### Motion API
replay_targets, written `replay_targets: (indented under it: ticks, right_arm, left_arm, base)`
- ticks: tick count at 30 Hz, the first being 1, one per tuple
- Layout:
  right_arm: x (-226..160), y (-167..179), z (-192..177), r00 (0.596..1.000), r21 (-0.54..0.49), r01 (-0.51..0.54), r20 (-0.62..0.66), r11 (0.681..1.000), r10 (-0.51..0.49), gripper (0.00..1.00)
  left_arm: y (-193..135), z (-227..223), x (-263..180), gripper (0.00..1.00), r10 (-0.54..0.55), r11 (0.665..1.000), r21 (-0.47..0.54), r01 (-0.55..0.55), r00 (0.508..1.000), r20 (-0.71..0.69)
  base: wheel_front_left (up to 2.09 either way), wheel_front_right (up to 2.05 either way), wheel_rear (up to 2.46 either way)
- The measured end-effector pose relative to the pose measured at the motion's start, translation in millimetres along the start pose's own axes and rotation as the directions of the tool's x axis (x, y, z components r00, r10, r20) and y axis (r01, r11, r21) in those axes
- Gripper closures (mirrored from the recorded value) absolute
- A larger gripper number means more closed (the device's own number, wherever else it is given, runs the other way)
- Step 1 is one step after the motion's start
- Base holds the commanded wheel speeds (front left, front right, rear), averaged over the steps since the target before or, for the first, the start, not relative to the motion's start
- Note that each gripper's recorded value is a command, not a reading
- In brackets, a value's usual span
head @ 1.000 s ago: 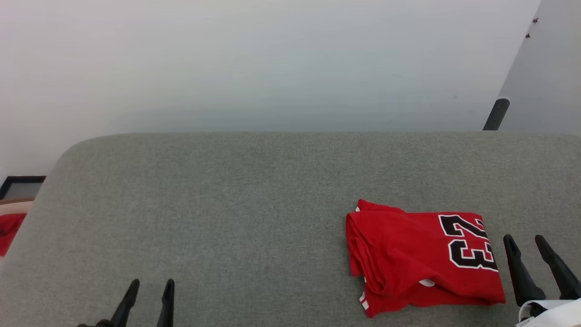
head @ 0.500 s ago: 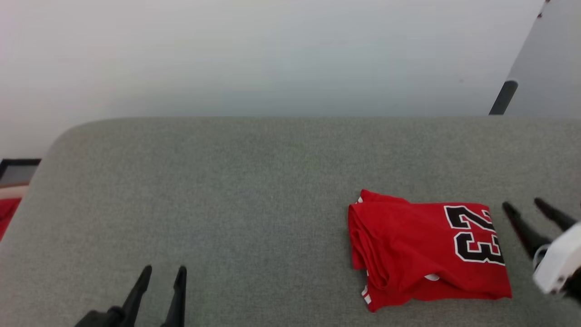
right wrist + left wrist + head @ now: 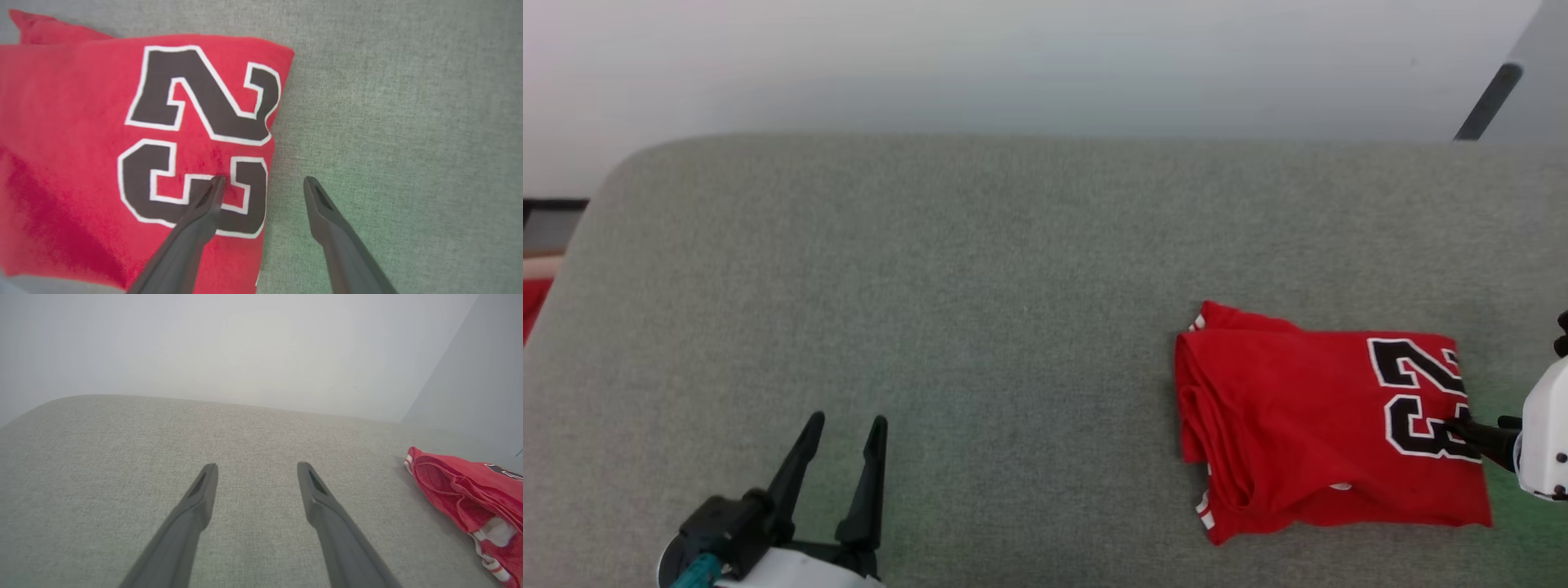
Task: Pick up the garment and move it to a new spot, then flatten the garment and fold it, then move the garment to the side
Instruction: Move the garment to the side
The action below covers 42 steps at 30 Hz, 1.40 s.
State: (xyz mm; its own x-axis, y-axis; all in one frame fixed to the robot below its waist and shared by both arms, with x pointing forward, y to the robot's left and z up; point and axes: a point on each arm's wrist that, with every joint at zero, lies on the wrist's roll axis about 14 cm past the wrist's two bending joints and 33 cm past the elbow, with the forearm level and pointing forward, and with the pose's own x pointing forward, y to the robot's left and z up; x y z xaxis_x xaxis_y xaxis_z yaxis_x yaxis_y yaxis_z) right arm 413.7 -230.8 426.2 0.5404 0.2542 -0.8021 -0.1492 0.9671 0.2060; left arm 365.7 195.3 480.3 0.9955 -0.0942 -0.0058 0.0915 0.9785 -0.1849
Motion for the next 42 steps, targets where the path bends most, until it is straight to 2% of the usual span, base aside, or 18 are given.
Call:
replay_targets:
  ticks: [10,11,12,13,14,19,25,32,37,42]
  right_arm:
    - [43.1,0.8,-20.9,0.987,-0.007,-0.007,-0.164,1.0,0.006,0.0]
    - [45.2,0.7,-21.1,0.986,-0.005,-0.011,-0.168,1.0,0.01,0.43]
    - [47.4,1.3,-21.3,0.985,-0.008,-0.014,-0.17,1.0,0.012,0.7]
    - [49.2,1.7,-21.4,0.985,-0.011,-0.017,-0.17,1.0,0.015,0.92]
    - [50.5,1.8,-20.5,0.986,-0.012,-0.018,-0.165,1.0,0.016,1.0]
    - [51.2,7.1,-10.4,0.996,0.014,-0.042,-0.08,0.999,0.043,1.0]
    - [37.5,-7.2,6.3,0.997,0.082,-0.031,0.068,0.996,0.025,1.0]
    - [0.1,-71.2,9.3,0.974,0.196,0.097,0.182,0.976,-0.134,1.0]
    - [-33.0,-118.7,3.1,0.936,0.281,0.199,0.231,0.939,-0.267,1.0]
    - [-58.9,-150.6,-5.6,0.899,0.331,0.277,0.243,0.902,-0.365,1.0]
  left_arm:
    - [6.5,-14.5,16.2,0.0,0.019,1.0,-0.003,-0.019,0.999,-0.035]
    - [7.8,-15.7,16.5,0.0,0.024,1.0,-0.003,-0.024,0.999,-0.038]
    - [9.2,-16.8,16.6,0.0,0.029,1.0,-0.004,-0.029,0.999,-0.041]
    - [10.3,-17.8,16.7,0.0,0.034,0.999,-0.004,-0.034,0.998,-0.043]
    - [11.4,-18.8,16.6,0.0,0.037,0.999,-0.003,-0.038,0.998,-0.046]
    - [7.3,-21.2,20.4,0.0,0.027,1.0,-0.007,-0.027,0.998,-0.049]
    - [-9.7,-18.6,33.9,0.0,-0.025,1.0,-0.016,0.025,0.999,-0.031]
    - [-43.4,-11.2,58.0,0.0,-0.135,0.99,-0.025,0.135,0.991,0.008]
    - [-68.2,-6.2,75.8,0.0,-0.222,0.975,-0.028,0.223,0.975,0.035]
    - [-87.1,-0.7,89.8,0.0,-0.293,0.955,-0.017,0.295,0.954,0.061]
  base:
    - [0.0,0.0,0.0]
    - [0.0,0.0,0.0]
    - [0.0,0.0,0.0]
    - [0.0,0.0,0.0]
    - [0.0,0.0,0.0]
    - [0.0,0.0,0.0]
    - [0.0,0.0,0.0]
    - [0.0,0.0,0.0]
    - [0.0,0.0,0.0]
    - [0.0,0.0,0.0]
